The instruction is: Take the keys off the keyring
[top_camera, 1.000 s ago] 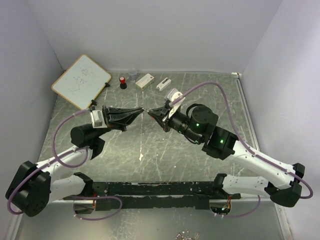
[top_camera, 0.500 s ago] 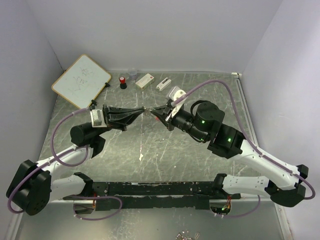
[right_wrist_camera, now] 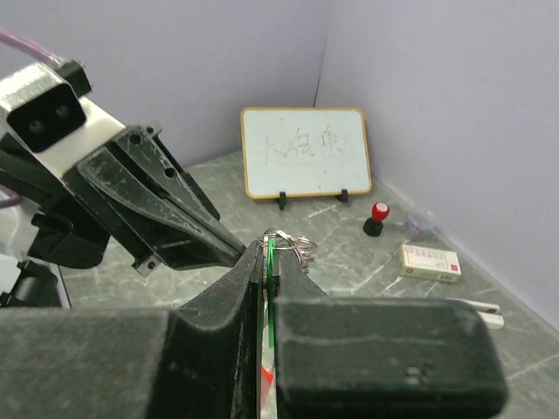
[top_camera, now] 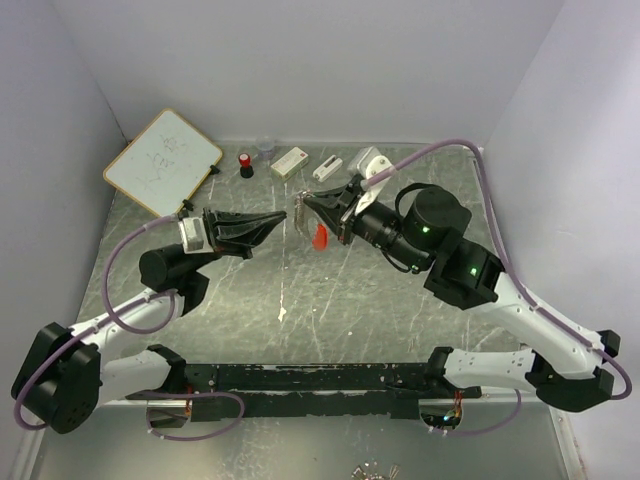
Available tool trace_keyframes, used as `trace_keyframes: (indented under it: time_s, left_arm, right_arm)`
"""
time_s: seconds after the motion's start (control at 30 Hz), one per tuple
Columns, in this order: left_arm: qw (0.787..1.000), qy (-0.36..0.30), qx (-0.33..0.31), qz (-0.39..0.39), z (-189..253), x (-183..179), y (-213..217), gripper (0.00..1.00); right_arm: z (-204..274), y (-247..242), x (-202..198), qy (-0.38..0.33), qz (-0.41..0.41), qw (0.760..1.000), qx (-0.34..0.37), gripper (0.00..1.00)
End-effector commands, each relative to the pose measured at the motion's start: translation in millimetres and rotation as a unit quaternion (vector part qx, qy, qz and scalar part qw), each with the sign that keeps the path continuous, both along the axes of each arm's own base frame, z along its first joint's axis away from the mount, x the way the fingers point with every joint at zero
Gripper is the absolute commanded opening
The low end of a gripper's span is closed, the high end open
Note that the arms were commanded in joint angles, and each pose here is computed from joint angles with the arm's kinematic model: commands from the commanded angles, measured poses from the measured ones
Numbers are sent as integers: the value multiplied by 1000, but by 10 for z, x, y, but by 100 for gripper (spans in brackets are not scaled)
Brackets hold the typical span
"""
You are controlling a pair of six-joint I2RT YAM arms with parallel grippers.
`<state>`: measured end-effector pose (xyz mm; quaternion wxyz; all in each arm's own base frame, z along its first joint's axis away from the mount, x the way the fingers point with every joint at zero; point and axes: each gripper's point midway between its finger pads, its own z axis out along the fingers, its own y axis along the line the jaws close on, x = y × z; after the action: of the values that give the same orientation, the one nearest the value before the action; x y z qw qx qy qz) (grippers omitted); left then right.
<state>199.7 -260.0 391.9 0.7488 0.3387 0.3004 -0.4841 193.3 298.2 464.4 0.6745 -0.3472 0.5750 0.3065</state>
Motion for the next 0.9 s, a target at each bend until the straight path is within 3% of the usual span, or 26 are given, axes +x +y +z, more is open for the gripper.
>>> trace_keyframes:
  time_s: [0.0,0.33,0.47,0.87]
  left_arm:
    - [1000,-11,-6,4,94,-19,30,8]
    - [998,-46,25,-28,239,-146,-48,24]
    - [996,-67,54,-35,157,-190,-87,21]
    - [994,-29,91,-48,-138,-214,-111,28]
  right_arm:
    - [-21,22,17,13,-2,1000,-4,0]
    - [-321,116,-30,41,22,998,-52,0]
    - [-439,117,-54,61,27,995,-77,0]
    - [-817,152,-9,133,11,980,-145,0]
